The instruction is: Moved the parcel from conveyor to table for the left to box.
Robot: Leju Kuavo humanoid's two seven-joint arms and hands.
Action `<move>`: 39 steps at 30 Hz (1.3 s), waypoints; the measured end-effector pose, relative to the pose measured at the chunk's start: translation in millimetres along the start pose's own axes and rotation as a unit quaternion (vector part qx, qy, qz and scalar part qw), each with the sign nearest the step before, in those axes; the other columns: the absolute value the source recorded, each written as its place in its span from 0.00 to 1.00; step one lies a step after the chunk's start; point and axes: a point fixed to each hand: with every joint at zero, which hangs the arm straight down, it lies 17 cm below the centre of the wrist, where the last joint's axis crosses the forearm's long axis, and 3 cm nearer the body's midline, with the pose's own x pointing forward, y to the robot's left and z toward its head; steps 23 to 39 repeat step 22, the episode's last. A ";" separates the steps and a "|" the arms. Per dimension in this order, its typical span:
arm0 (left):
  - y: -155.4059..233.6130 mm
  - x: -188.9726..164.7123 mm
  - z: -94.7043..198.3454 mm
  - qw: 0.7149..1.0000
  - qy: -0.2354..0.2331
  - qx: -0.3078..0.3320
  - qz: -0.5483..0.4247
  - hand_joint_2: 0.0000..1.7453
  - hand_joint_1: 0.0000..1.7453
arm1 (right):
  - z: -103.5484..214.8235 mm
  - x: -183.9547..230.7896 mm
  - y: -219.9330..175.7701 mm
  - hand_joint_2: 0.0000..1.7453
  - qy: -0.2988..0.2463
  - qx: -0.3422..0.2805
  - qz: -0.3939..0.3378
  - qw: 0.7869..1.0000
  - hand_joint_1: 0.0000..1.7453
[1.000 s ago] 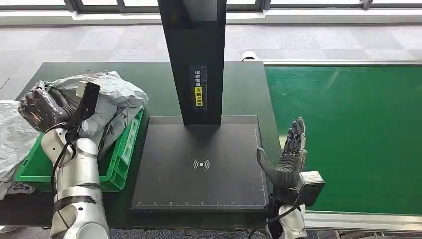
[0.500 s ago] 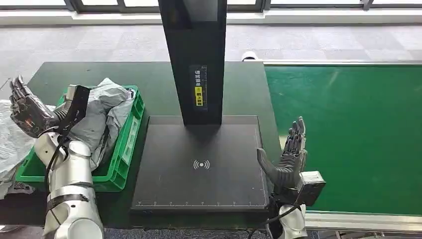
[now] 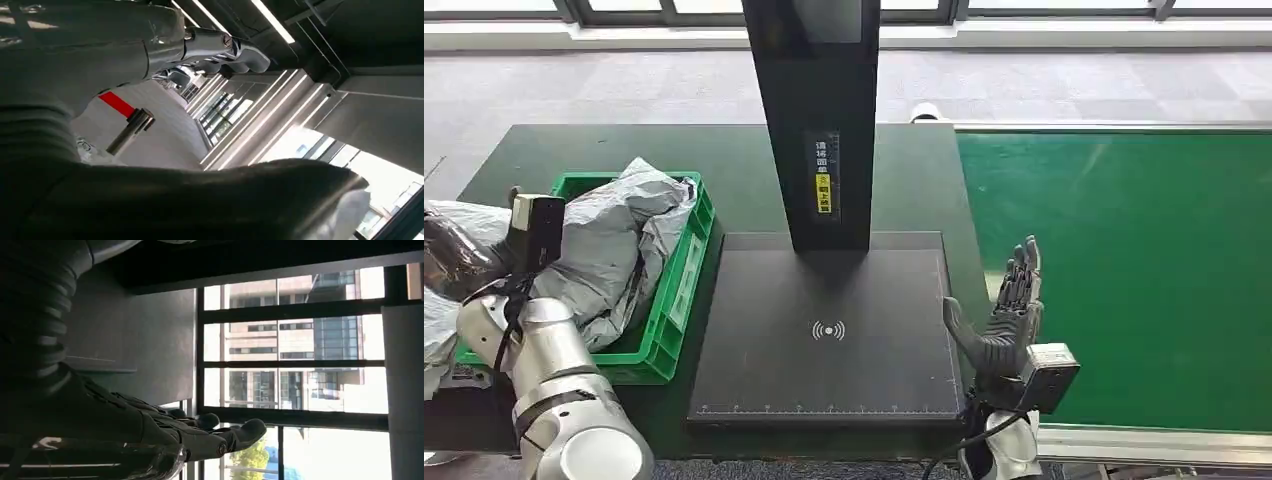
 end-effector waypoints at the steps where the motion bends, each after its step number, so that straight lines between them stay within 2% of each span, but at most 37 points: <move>1: 1.2 -1.1 0.1 1.000 0.002 0.002 0.000 0.00 0.00 | 0.2 -0.4 0.0 1.00 0.001 0.000 0.000 1.000 0.00; 4: 7.1 -1.5 1.9 1.000 0.006 0.018 0.017 0.00 0.00 | 0.5 -1.4 -1.1 1.00 0.002 -0.002 0.002 1.000 0.00; 7: 18.6 -9.7 5.0 0.996 0.038 0.052 0.059 0.00 0.00 | 0.7 -2.9 -3.6 1.00 0.004 -0.009 0.005 1.000 0.00; 8: 22.4 -13.2 8.1 0.992 0.058 0.068 0.086 1.00 0.00 | 0.8 -3.7 -5.2 1.00 0.005 -0.013 0.006 1.000 0.00; 11: 20.2 -17.9 23.4 0.963 0.120 0.102 0.216 1.00 0.00 | 0.5 -5.1 -10.2 1.00 0.009 -0.027 0.005 1.000 0.00; 13: 2.1 -3.2 34.1 0.926 0.139 0.082 0.340 1.00 0.00 | 0.3 -5.1 -11.7 1.00 0.010 -0.031 0.001 0.999 0.00; 17: -35.1 74.2 67.9 0.831 0.090 -0.050 0.546 1.00 0.00 | -3.5 6.1 -3.7 1.00 -0.002 -0.022 -0.021 1.000 0.00; 19: -40.2 113.1 98.3 0.778 0.065 -0.114 0.614 1.00 0.00 | -7.7 20.8 7.7 1.00 -0.019 -0.009 -0.038 0.999 0.00; 22: -40.4 152.1 137.1 0.732 0.046 -0.174 0.657 1.00 0.00 | -13.4 39.7 24.1 1.00 -0.042 0.002 -0.047 0.998 0.00; 39: -40.4 152.1 137.1 0.732 0.046 -0.174 0.657 1.00 0.00 | -13.4 39.7 24.1 1.00 -0.042 0.002 -0.047 0.998 0.00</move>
